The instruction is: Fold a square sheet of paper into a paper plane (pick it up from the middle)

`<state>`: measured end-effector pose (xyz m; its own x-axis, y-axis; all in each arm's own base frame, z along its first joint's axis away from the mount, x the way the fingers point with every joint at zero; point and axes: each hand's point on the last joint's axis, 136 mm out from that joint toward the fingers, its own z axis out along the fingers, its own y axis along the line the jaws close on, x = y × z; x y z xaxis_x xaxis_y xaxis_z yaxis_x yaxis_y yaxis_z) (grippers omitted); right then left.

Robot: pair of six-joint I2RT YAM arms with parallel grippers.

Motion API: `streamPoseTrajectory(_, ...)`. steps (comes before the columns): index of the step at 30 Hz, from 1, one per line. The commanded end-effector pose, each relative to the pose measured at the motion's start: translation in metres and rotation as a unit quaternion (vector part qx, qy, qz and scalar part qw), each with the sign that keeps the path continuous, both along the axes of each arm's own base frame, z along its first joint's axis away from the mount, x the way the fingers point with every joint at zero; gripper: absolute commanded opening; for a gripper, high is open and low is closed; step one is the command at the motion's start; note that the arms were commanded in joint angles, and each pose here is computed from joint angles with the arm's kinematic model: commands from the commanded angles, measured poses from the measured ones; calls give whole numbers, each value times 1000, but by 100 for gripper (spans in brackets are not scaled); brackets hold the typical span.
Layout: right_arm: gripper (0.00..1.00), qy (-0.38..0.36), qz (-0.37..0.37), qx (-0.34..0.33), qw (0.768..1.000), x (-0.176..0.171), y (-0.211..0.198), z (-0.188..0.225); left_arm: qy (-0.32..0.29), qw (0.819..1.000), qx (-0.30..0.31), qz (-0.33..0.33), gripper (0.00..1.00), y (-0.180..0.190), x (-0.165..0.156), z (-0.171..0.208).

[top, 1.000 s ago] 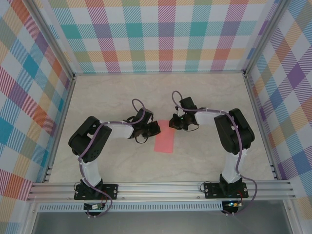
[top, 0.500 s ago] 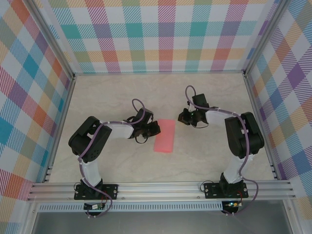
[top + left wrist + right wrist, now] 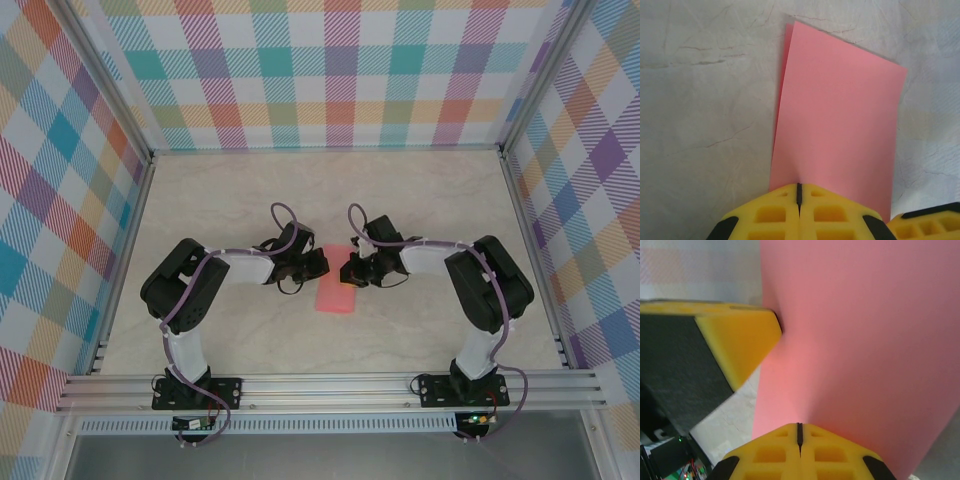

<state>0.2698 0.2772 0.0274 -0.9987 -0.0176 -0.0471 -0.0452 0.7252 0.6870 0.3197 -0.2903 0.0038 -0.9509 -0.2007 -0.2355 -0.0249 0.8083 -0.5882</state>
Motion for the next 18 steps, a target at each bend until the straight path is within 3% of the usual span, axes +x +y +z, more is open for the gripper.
streamPoseTrajectory(1, 0, 31, 30, -3, 999, -26, -4, -12, 208, 941, 264, 23, 0, 119, -112, -112)
streamPoseTrajectory(11, 0, 52, 32, -69, 996, -62, -41, -29, 206, 940, 271, 26, 0, 123, -112, -113)
streamPoseTrajectory(18, 0, -12, 5, -26, 1000, -27, -28, 13, 206, 940, 270, 23, 0, 122, -112, -113)
